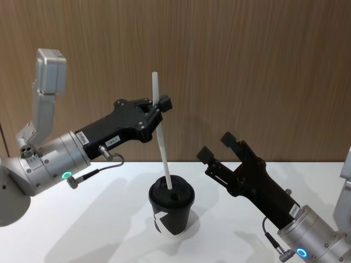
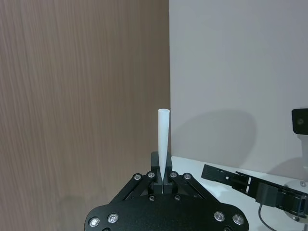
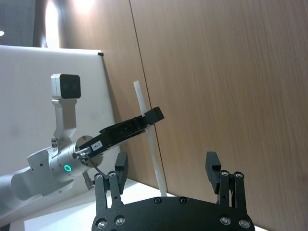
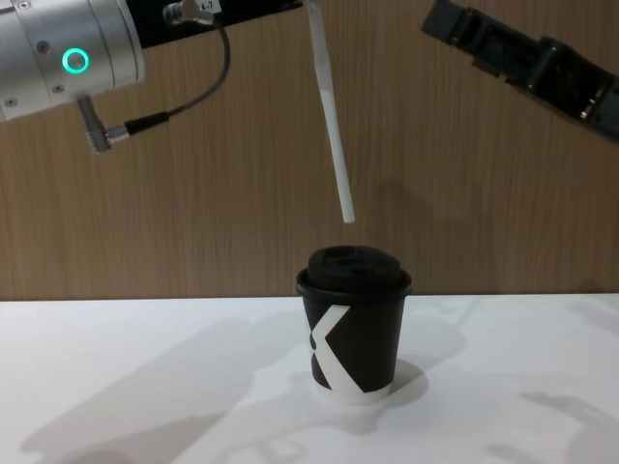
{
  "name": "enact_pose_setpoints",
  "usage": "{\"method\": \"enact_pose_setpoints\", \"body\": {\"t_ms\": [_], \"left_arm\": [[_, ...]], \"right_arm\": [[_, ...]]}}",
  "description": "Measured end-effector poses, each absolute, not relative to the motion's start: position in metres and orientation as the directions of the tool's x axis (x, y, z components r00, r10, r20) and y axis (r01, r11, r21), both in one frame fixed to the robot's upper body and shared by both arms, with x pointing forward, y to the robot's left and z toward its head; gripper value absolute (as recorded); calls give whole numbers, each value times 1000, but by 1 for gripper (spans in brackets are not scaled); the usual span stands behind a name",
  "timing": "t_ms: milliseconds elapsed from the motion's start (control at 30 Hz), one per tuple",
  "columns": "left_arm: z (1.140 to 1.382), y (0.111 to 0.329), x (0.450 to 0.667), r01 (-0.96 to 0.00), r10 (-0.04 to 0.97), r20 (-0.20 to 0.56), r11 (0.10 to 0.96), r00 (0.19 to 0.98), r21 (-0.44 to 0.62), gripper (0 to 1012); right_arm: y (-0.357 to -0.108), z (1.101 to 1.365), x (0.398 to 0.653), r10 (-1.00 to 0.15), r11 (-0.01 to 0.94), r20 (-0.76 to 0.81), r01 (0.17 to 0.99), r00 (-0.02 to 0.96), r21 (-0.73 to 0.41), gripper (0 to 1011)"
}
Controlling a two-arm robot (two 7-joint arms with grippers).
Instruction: Pick up the straw with one hand, pass it to the other hand, and insert it into the cup.
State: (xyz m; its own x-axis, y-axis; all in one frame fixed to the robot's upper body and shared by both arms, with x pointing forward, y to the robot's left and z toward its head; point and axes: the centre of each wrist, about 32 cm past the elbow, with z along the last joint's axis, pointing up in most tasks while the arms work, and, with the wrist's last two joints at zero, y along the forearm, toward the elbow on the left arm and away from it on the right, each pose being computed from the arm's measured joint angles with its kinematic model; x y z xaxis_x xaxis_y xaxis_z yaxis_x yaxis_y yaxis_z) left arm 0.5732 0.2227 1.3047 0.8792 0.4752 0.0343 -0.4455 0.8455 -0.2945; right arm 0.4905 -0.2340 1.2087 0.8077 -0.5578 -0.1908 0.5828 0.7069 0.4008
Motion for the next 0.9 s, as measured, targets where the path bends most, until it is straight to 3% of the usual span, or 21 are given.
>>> {"method": "enact_pose_setpoints", "body": {"t_ms": [533, 900], "left_arm": [[1293, 213, 575, -446, 464, 9, 856, 886, -263, 6], [1279, 197, 577, -463, 483, 38, 856, 875, -231, 6]], "right_arm": [[-234, 1209, 491, -558, 707, -191, 583, 808, 401, 1001], [-234, 1209, 491, -558, 707, -191, 583, 808, 401, 1001]]}}
